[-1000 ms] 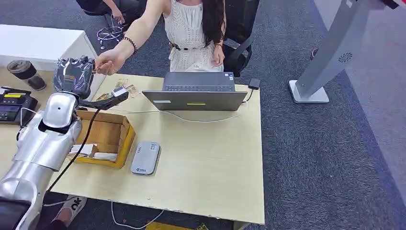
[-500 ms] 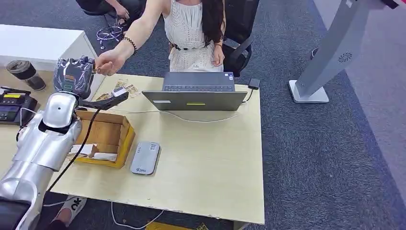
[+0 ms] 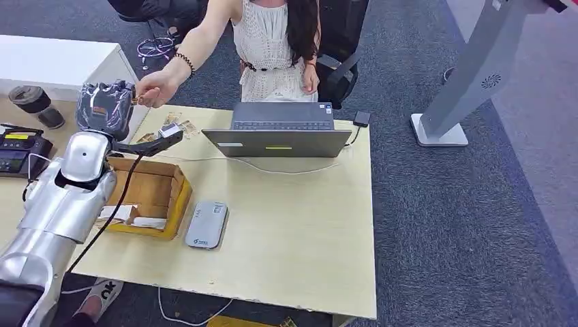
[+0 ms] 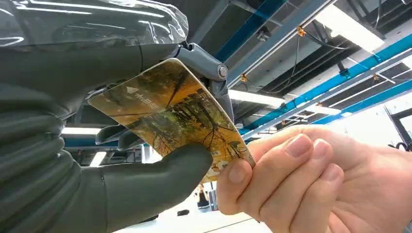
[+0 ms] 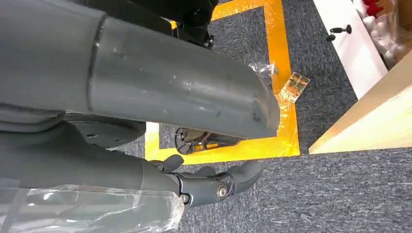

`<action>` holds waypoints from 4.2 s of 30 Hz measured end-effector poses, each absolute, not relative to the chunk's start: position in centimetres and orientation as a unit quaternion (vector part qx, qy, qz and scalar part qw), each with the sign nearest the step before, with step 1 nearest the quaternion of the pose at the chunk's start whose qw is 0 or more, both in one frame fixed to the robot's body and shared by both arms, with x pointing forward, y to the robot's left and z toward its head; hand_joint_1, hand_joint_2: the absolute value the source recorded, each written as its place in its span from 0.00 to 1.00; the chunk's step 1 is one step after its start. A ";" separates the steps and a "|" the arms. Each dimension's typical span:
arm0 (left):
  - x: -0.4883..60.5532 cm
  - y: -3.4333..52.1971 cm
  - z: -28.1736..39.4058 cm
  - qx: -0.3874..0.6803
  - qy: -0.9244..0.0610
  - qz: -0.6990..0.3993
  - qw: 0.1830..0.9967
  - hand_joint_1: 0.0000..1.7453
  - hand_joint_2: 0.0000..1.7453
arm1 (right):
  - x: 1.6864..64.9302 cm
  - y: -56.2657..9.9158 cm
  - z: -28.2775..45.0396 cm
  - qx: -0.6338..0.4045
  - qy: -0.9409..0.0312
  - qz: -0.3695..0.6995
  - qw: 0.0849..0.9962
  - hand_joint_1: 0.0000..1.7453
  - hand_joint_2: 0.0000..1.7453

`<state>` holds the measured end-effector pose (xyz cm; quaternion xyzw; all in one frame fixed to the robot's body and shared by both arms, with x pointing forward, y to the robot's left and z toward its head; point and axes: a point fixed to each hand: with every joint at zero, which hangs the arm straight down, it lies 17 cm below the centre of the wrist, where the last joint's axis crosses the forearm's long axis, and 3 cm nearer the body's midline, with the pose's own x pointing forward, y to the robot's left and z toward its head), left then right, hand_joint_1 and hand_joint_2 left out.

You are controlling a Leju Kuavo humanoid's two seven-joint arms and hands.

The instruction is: Pass the card to the sensor for recognition and then transmit it.

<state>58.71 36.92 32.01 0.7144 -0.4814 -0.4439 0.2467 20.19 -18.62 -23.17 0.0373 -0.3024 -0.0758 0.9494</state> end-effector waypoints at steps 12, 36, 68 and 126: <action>58.2 35.5 31.4 0.705 -0.496 -0.445 0.241 0.00 1.00 | 20.2 -18.8 -23.2 0.034 -0.304 -0.078 0.949 0.00 0.00; 54.7 30.4 30.6 0.672 -0.560 -0.420 0.240 0.00 1.00 | 19.8 -19.0 -23.3 0.028 -0.303 -0.084 0.949 0.00 0.00; 49.9 26.9 26.7 0.599 -0.627 -0.435 0.242 0.00 1.00 | 19.4 -20.3 -23.3 0.014 -0.312 -0.138 0.940 0.00 0.00; 35.5 28.8 13.0 0.517 -0.577 -0.492 0.397 0.00 1.00 | 15.7 -24.1 -24.5 -0.014 -0.294 -0.206 0.933 0.00 0.00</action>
